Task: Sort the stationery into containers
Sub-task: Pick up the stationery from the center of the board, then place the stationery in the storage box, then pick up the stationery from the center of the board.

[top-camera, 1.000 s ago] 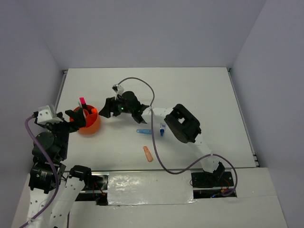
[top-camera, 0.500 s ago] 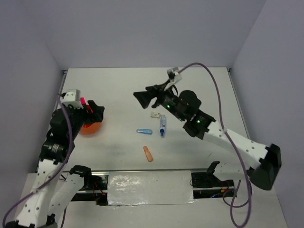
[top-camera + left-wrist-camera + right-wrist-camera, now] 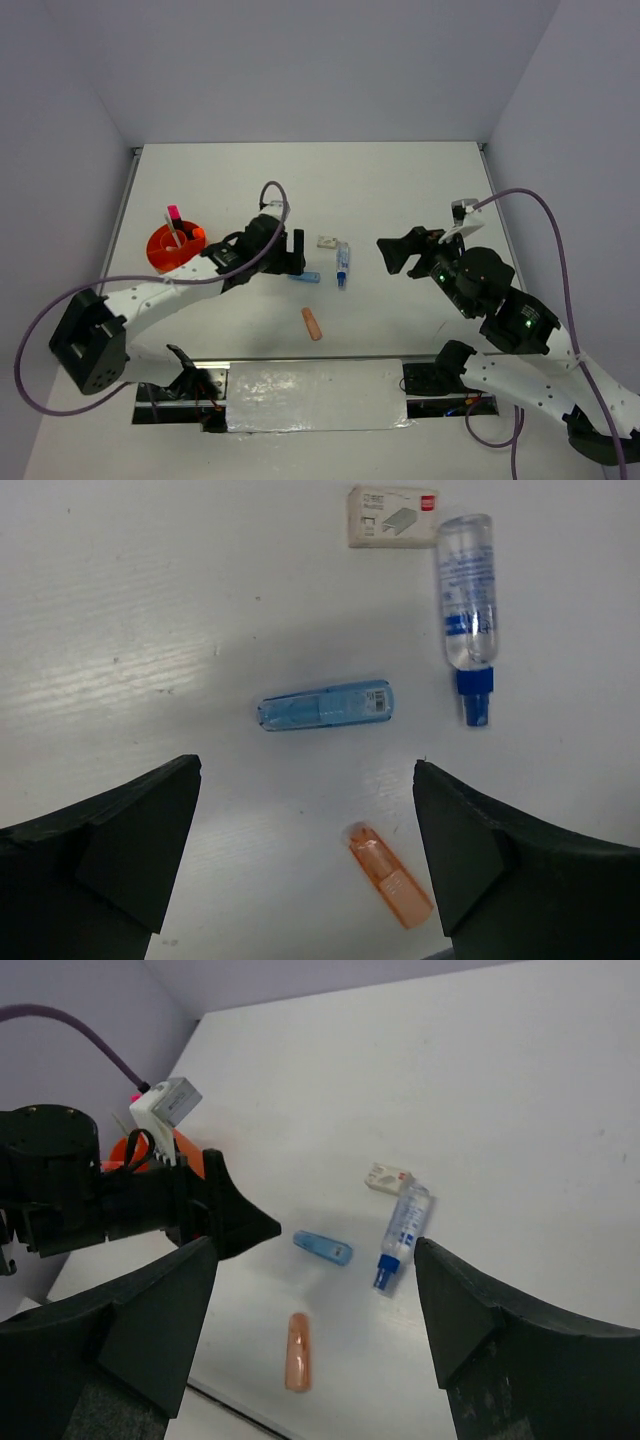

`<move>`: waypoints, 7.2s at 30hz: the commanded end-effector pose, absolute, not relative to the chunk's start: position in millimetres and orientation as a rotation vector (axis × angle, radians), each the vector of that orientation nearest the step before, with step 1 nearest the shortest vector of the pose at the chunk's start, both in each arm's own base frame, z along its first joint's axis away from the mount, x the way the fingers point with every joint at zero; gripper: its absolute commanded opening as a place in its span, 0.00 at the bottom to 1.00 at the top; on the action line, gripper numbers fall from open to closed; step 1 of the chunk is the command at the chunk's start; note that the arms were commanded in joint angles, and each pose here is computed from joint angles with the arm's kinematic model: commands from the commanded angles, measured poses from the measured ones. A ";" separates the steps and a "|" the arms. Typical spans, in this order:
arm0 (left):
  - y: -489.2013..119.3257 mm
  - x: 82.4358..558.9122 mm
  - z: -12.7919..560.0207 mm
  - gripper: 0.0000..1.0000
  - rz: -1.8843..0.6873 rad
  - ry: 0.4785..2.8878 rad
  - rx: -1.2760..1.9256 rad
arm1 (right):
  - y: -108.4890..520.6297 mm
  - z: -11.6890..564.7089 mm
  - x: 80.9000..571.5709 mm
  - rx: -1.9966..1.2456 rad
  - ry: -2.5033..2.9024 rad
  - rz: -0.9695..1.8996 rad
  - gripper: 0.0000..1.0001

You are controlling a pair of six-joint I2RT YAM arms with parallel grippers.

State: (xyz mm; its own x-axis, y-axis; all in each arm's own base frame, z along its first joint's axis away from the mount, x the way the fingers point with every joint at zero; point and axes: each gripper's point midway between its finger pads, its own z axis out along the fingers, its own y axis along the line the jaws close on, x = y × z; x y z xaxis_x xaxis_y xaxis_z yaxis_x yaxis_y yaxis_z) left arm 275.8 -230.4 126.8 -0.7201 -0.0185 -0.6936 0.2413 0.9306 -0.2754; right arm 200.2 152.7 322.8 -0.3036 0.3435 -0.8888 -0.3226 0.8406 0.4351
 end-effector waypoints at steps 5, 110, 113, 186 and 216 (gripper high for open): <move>-255.2 297.3 111.5 0.99 -0.290 2.362 -0.542 | 132.4 287.0 191.9 0.058 1.838 0.582 0.88; -8.2 330.6 173.2 0.05 0.554 1.847 0.480 | 240.8 228.0 163.4 -0.393 1.763 1.058 0.88; -5.4 331.4 168.7 0.08 0.541 1.853 0.449 | 240.3 228.7 161.6 -0.393 1.764 1.065 0.88; -80.1 258.9 255.1 0.99 -0.343 1.944 -0.063 | 310.9 42.6 144.5 -0.698 2.508 0.345 0.80; -193.8 210.4 256.2 0.99 -1.323 1.814 -0.113 | 371.7 166.6 142.8 -0.458 2.060 0.920 0.03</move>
State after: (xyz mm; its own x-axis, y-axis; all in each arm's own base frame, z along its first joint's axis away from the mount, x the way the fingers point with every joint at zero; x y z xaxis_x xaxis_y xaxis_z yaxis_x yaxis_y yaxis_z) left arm 218.5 -169.8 198.3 -0.6474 -0.4729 -0.5977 0.2389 0.6189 -0.7483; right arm 128.6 347.3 110.1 -0.6438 -0.2271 -0.7307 -0.6186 0.7164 0.3225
